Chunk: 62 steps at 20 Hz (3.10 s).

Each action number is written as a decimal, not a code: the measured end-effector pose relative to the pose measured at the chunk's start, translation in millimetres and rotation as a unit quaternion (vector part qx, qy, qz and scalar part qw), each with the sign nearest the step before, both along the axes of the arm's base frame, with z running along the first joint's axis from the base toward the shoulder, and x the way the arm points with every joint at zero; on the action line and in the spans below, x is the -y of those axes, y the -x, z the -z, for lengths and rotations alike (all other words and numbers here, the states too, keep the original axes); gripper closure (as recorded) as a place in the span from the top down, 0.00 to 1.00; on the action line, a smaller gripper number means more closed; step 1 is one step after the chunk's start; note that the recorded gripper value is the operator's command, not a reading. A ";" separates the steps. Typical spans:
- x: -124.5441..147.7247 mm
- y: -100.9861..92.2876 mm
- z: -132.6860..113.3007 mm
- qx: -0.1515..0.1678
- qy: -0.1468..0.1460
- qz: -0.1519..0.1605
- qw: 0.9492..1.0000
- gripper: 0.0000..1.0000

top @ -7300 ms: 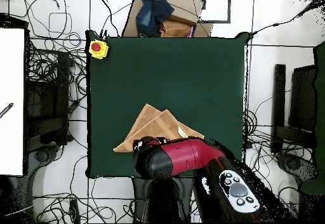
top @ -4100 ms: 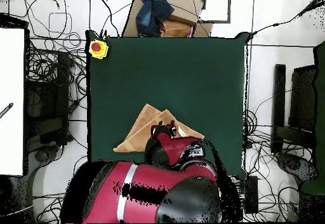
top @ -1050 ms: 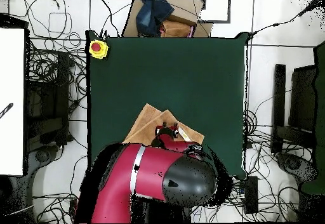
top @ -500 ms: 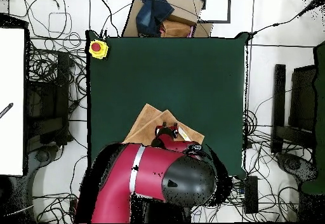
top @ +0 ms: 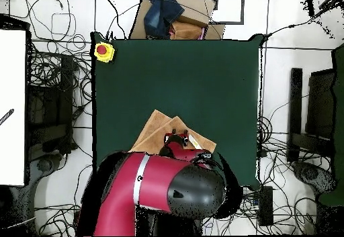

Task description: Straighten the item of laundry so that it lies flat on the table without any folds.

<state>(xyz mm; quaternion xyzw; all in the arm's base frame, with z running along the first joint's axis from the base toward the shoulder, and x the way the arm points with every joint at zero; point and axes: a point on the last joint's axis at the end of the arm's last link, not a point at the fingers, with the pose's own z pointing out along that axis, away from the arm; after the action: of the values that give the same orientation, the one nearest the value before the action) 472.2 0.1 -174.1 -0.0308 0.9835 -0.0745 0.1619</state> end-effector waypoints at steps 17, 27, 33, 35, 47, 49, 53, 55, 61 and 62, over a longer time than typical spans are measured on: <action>-11.9 0.3 -0.8 -0.001 0.006 -0.013 1.000 0.00; -11.7 0.5 -0.5 -0.001 0.006 -0.012 1.000 0.00; -10.9 3.4 -10.9 -0.002 0.005 -0.008 1.000 0.00; -7.1 12.4 -25.1 -0.009 0.003 -0.005 1.000 0.00; 11.2 78.0 -67.6 -0.065 -0.013 0.002 0.998 0.00; 11.9 84.2 -68.8 -0.071 -0.016 0.003 0.997 0.00; 11.6 95.9 -70.4 -0.081 -0.021 0.002 0.997 0.00; 9.6 101.2 -69.3 -0.086 -0.024 0.000 0.996 0.00; 3.1 124.6 -53.1 -0.113 -0.031 -0.001 0.993 0.00; 2.1 128.2 -50.8 -0.117 -0.033 -0.001 0.993 0.00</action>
<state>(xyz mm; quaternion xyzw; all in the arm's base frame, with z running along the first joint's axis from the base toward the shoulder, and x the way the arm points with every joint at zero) 344.0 -2.0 -123.3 -0.0348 0.9976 -0.0381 0.0464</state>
